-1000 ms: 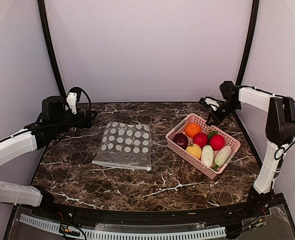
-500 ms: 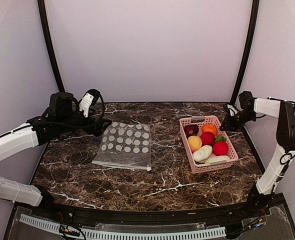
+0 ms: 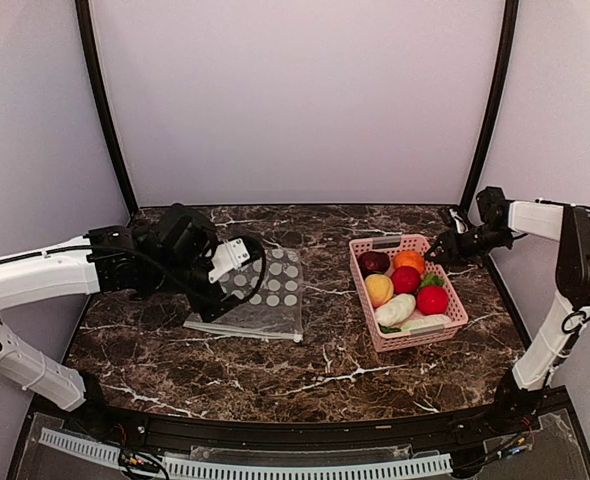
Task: Place the food in the zip-top bag and seal the zipper
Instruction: Adjust the bin at the center of the board, then pick up the zipper food storage bag at the center of the board.
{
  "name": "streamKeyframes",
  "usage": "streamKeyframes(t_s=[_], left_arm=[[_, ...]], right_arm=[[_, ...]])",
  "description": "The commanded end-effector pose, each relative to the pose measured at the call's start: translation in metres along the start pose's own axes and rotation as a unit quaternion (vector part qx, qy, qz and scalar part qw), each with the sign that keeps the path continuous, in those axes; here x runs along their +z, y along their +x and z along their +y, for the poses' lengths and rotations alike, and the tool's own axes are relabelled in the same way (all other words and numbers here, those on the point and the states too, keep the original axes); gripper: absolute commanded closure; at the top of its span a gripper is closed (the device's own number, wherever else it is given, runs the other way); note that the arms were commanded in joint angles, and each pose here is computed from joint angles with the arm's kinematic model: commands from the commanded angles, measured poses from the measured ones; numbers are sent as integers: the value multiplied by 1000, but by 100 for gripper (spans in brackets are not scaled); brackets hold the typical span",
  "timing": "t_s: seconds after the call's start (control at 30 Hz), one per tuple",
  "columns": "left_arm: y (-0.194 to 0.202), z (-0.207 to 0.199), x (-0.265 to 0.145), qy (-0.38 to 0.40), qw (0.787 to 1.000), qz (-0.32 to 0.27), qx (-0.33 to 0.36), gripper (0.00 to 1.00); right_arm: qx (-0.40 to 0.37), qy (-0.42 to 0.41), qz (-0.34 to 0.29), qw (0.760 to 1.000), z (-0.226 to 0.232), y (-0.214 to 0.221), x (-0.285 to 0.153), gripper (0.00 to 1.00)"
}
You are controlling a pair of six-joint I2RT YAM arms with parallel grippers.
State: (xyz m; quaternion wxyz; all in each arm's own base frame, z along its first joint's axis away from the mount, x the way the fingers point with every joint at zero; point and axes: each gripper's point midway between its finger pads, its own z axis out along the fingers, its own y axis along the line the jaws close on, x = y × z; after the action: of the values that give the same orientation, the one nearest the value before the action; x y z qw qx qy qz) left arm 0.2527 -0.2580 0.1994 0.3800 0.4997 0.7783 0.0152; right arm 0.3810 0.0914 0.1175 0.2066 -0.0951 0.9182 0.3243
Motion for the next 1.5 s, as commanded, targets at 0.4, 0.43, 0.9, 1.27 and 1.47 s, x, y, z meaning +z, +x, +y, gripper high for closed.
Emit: streamKeyframes(t_s=[0.4, 0.43, 0.9, 1.27, 1.47], left_arm=[[47, -43, 44, -82, 953, 153, 247, 28], [53, -46, 50, -82, 951, 161, 250, 28], [71, -65, 91, -102, 944, 181, 255, 46], [79, -64, 110, -138, 931, 193, 277, 51], [83, -64, 118, -150, 925, 199, 286, 52]], right_arm=[[-133, -7, -88, 987, 23, -7, -31, 49], [-137, -8, -92, 986, 26, -6, -33, 49], [-147, -28, -101, 984, 34, -5, -35, 48], [-147, -33, -98, 984, 34, -4, -34, 49], [-147, -37, -96, 984, 35, -3, -33, 48]])
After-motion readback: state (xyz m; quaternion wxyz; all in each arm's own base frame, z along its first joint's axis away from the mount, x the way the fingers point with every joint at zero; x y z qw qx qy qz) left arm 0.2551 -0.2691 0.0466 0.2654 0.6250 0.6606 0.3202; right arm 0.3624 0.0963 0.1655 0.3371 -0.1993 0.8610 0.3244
